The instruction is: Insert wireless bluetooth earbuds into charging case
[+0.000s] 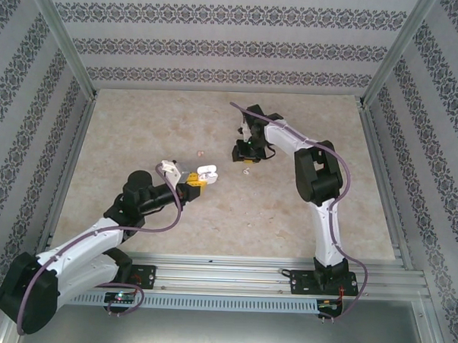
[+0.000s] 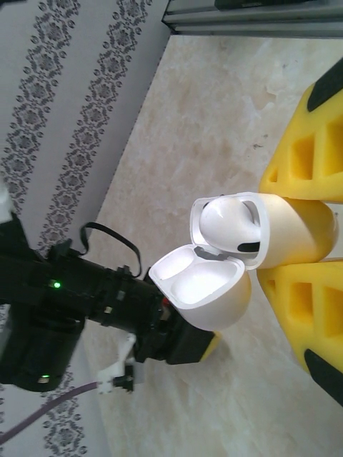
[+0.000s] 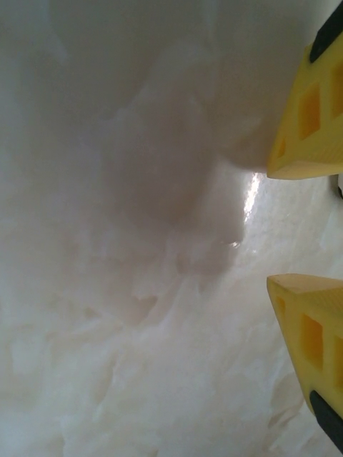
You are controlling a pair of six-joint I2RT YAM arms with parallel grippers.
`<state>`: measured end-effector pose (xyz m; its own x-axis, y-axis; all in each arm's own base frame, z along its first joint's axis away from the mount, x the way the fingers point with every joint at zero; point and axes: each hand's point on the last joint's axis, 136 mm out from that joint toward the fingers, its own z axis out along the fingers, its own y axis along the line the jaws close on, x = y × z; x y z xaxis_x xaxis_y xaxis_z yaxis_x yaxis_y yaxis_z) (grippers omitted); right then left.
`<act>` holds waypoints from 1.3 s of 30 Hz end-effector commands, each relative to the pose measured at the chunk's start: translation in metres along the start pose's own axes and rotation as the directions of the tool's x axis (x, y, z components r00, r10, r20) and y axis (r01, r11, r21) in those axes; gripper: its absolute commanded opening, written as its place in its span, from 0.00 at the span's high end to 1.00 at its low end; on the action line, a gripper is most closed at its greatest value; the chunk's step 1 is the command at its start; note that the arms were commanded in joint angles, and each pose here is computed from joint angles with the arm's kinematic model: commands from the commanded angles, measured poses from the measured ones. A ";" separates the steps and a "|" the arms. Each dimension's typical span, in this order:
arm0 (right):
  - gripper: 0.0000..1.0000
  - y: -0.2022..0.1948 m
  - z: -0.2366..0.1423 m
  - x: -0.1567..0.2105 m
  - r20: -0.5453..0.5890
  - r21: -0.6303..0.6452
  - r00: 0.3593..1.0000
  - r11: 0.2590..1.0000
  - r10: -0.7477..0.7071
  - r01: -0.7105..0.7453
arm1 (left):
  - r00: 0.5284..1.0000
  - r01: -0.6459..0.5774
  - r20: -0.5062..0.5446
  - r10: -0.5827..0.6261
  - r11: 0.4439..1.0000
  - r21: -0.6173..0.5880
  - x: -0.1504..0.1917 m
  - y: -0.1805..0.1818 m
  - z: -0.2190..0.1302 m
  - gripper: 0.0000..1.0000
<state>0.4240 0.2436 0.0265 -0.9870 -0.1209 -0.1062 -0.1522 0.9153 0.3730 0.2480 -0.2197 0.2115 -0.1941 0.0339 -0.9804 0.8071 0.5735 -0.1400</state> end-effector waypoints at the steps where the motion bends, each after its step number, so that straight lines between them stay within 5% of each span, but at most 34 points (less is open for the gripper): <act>1: 0.62 -0.008 0.005 0.018 -0.086 -0.015 0.996 1.000 0.007 -0.008 | 0.999 -0.037 0.039 0.037 0.999 -0.008 -0.013 -0.005 -0.005 1.00; 25: 0.59 -0.002 -0.014 0.087 -0.113 -0.075 0.991 0.993 0.077 -0.086 | 0.997 -0.040 0.062 0.042 0.998 -0.041 -0.011 -0.009 -0.025 1.00; 39: 0.58 0.019 -0.063 0.066 0.008 -0.072 0.999 0.996 0.047 -0.046 | 0.997 -0.040 0.057 0.042 0.999 -0.030 -0.007 -0.012 -0.026 1.00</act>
<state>0.3464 0.2342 0.0661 -0.9942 -0.0875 -0.0629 -0.1067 0.8800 0.4629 0.2306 -0.2024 0.2238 -0.1448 0.0075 -0.9894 0.7824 0.6130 -0.1098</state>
